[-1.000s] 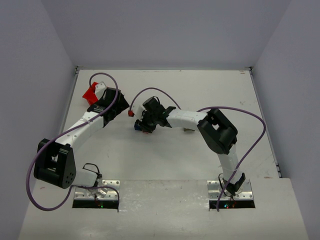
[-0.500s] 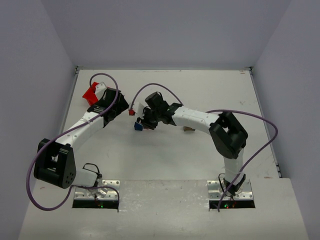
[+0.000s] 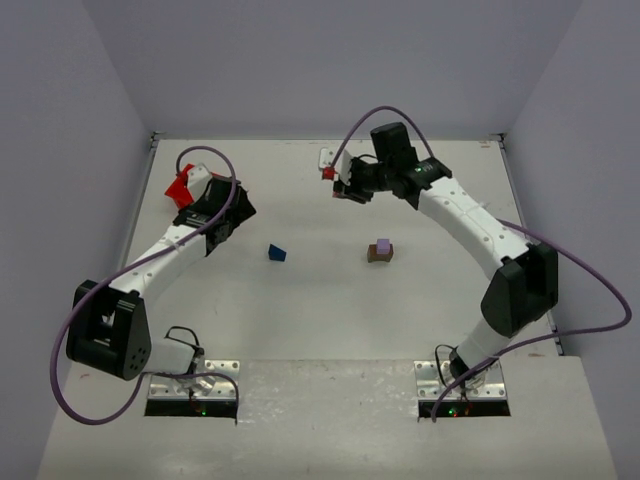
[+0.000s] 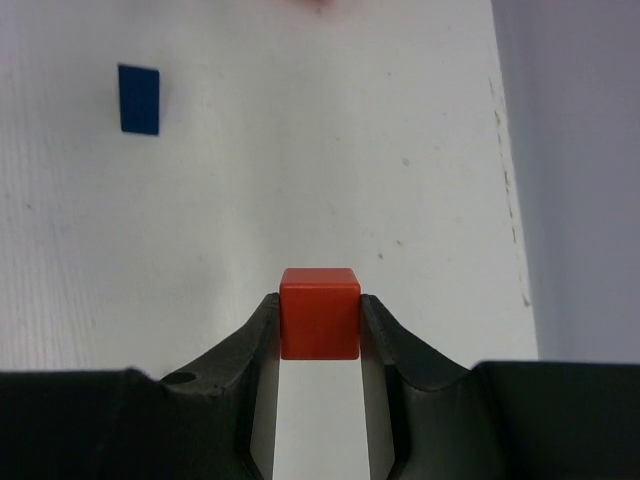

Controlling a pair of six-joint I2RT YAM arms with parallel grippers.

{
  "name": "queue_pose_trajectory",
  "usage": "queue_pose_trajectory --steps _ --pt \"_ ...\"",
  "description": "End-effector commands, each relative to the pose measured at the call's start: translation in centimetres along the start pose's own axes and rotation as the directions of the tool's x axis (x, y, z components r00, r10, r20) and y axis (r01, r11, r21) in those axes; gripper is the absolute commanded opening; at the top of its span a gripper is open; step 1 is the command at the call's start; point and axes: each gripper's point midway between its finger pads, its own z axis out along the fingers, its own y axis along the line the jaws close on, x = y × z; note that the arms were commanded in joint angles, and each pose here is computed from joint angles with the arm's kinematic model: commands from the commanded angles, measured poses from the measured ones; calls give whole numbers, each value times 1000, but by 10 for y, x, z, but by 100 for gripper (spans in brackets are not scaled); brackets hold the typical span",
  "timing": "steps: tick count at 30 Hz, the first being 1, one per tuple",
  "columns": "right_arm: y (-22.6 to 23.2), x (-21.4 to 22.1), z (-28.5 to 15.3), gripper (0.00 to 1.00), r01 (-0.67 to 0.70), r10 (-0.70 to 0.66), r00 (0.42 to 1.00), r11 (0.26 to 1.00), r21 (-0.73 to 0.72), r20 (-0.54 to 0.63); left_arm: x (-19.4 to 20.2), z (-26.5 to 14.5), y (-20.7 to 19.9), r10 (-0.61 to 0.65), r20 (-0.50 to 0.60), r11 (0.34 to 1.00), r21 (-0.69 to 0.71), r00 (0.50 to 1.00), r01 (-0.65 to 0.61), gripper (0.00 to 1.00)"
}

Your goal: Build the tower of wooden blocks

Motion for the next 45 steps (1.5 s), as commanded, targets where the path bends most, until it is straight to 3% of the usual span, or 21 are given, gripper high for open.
queue_pose_trajectory --steps 1,7,18,28,45 --pt "1 35 -48 0 53 -57 991 998 -32 -122 -24 -4 -8 -5 69 1000 30 998 3 100" --pt "20 70 -81 0 54 -62 987 997 -55 -147 -21 -3 -36 57 16 989 133 998 -58 100" --pt "52 95 -77 0 -80 64 989 990 -120 -131 -3 9 -82 159 -77 957 256 984 -134 100" --pt "74 94 -71 1 -86 72 994 978 -190 -82 1 9 -85 166 -71 957 251 984 -144 100" --pt "82 113 -49 5 -139 107 984 964 -228 -146 8 13 -87 185 -82 951 268 979 -157 100"
